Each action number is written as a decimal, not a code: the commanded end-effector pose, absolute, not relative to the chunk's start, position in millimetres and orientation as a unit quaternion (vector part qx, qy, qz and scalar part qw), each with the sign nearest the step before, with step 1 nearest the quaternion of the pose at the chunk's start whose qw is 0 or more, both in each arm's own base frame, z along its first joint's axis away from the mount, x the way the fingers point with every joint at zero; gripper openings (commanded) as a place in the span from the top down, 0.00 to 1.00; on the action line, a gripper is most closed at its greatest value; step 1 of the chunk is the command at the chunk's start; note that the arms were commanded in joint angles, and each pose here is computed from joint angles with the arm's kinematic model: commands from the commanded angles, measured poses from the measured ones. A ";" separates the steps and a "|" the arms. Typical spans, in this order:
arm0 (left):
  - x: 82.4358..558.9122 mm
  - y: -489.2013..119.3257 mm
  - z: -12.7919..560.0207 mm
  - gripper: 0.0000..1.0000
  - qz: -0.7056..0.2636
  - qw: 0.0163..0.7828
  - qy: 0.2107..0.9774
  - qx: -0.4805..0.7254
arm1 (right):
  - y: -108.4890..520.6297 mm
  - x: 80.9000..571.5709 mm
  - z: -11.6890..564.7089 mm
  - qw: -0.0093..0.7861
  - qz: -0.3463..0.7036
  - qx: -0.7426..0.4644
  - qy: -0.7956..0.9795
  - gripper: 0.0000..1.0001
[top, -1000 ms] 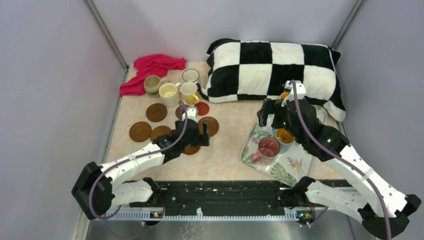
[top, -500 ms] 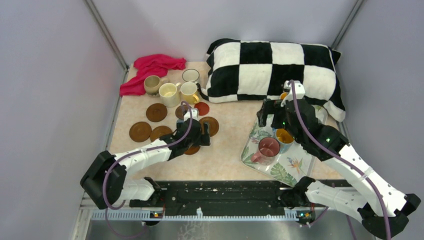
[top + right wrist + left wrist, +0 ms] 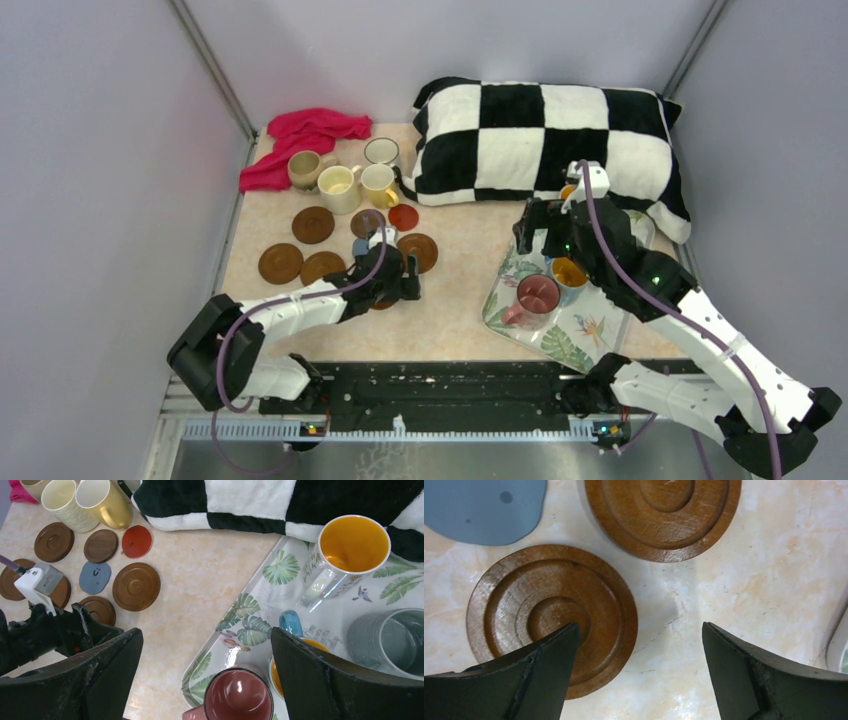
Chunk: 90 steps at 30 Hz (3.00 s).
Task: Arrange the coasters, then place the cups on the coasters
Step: Move the coaster to the center of the board.
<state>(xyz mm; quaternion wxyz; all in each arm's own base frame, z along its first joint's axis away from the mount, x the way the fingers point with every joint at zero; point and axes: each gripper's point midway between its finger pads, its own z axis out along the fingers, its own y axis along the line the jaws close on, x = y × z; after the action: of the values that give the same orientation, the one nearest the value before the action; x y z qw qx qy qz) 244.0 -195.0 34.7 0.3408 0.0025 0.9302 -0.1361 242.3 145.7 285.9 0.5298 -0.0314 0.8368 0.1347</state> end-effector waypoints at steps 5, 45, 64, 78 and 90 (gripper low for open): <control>231.4 -236.8 28.6 0.01 -0.210 0.299 0.930 0.035 | 148.5 242.3 290.5 0.535 0.144 -0.031 0.832 0.01; 221.8 -350.0 104.9 0.01 -0.262 0.343 0.894 0.121 | 142.4 240.7 290.8 0.537 0.132 -0.034 0.833 0.01; 346.9 -293.9 66.2 0.02 -0.194 0.343 0.917 0.066 | 146.4 241.7 292.3 0.533 0.134 -0.039 0.834 0.01; 305.8 -255.7 30.0 0.02 -0.166 0.292 0.941 0.044 | 147.9 241.7 282.0 0.525 0.134 -0.041 0.839 0.01; 234.0 -226.7 24.3 0.02 -0.172 0.257 0.950 0.028 | 153.6 246.0 274.2 0.522 0.132 -0.048 0.841 0.01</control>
<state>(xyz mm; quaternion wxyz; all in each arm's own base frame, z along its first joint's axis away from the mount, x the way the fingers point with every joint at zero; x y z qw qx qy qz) 268.1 -240.6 39.0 0.3023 0.0383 0.9344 -0.1845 241.4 147.4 269.1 0.5126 -0.0451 0.8484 0.1239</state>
